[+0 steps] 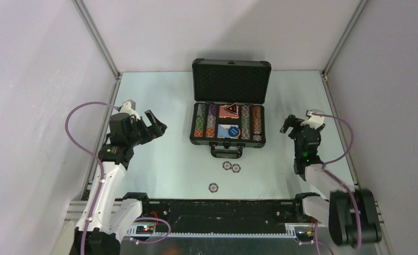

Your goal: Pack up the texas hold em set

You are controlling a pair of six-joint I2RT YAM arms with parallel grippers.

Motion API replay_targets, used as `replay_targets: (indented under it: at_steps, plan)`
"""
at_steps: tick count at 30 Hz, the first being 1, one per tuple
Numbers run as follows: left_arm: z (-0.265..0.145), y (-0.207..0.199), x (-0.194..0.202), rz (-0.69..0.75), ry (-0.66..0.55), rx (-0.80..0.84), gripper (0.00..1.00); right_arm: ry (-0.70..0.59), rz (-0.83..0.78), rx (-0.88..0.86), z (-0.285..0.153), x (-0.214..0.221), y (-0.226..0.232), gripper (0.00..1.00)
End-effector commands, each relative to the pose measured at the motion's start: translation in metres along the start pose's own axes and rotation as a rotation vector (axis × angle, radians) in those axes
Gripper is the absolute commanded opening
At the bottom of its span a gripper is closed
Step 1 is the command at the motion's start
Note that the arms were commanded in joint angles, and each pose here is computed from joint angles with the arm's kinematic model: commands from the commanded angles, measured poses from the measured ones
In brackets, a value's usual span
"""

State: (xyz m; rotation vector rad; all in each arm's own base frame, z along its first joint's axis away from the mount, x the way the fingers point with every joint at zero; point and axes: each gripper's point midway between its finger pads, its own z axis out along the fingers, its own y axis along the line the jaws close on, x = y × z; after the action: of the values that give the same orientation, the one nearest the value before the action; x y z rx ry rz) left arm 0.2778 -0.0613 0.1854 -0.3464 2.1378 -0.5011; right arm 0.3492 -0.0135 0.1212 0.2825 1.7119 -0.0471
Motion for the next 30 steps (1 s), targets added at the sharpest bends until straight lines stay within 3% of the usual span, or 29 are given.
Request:
replay_targets:
  at_steps: [1,8,16,21,30]
  plan:
    - [-0.012,0.014,-0.021,-0.018,-0.091,-0.093,1.0,0.08,0.152,0.07,-0.023,-0.03,0.001,1.0]
    - [-0.003,0.059,-0.011,-0.231,-0.076,-0.239,1.0,0.138,0.37,-0.088,-0.076,-0.045,0.028,0.99]
    - [-0.023,0.051,-0.031,-0.137,-0.174,-0.221,1.0,0.253,0.452,-0.172,-0.092,-0.033,0.041,1.0]
    - [-0.012,0.016,-0.018,-0.037,-0.117,-0.159,0.98,0.391,0.372,-0.184,-0.099,-0.013,0.07,0.98]
    - [0.016,-0.041,0.045,0.064,0.025,-0.036,0.98,0.638,0.139,-0.246,-0.136,0.035,0.124,0.89]
